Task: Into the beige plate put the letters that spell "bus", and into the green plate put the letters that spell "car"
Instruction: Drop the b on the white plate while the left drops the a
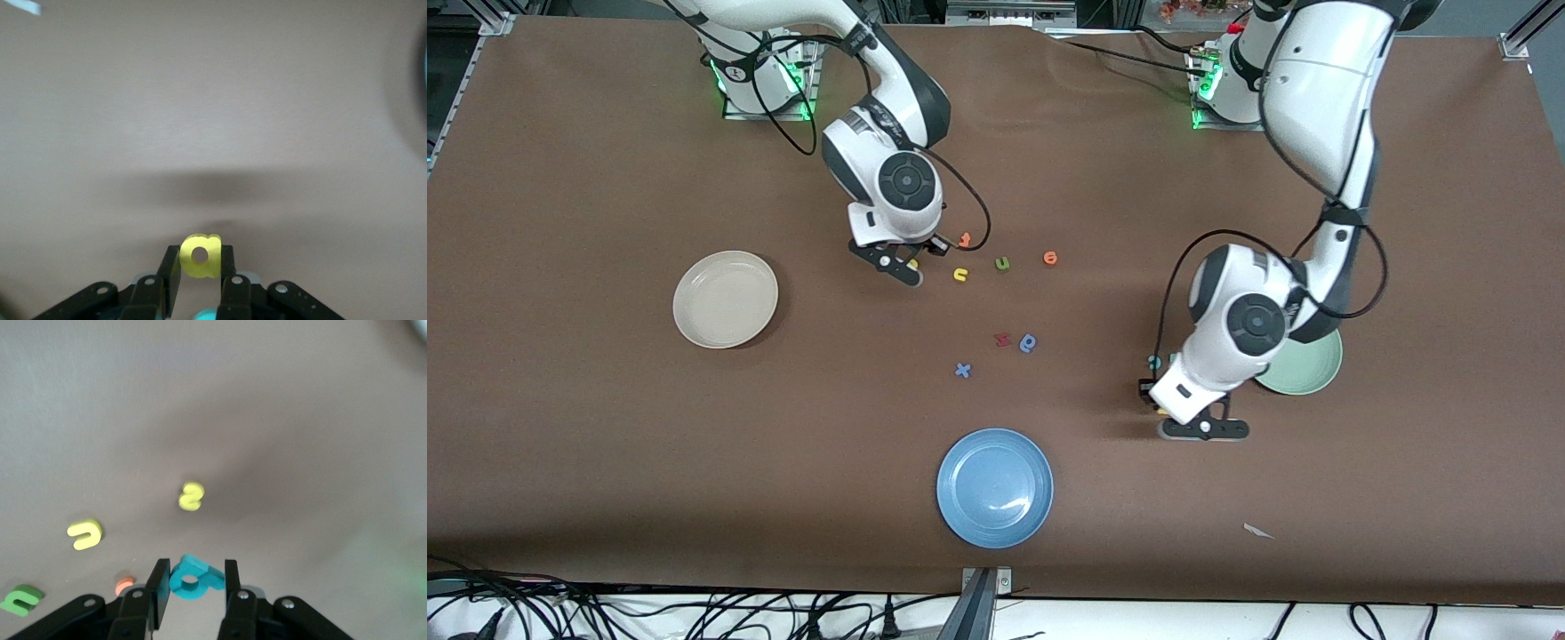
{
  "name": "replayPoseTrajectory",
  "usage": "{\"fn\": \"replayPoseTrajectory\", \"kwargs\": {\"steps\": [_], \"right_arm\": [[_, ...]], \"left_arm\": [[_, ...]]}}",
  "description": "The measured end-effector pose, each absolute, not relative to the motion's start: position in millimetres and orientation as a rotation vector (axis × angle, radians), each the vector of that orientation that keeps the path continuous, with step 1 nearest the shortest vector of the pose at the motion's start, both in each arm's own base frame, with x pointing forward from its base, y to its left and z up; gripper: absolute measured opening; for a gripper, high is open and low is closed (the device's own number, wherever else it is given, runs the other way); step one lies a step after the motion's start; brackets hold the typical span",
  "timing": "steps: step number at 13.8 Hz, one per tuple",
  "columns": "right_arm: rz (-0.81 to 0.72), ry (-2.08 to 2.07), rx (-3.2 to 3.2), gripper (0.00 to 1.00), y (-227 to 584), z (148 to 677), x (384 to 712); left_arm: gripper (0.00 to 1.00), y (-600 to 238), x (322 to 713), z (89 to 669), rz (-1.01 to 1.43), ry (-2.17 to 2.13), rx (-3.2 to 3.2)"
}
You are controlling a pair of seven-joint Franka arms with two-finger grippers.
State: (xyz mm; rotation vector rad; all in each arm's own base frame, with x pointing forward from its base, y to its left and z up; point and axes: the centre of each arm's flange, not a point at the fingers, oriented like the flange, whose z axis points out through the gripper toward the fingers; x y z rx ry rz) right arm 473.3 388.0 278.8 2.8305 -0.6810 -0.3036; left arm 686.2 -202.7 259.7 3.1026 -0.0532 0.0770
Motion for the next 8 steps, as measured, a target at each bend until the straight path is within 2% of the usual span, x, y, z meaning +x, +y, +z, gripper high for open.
{"fn": "replayPoseTrajectory", "kwargs": {"steps": [3,8], "right_arm": [[-0.362,-0.562,2.845,0.37,334,295,519],[-0.376,-0.269,2.941,0.37,198,319,587]], "left_arm": [[0.28,-152,680,269,0.005,-0.164,3.108],[0.28,-93,646,236,-0.116,-0.276,3.145]]}}
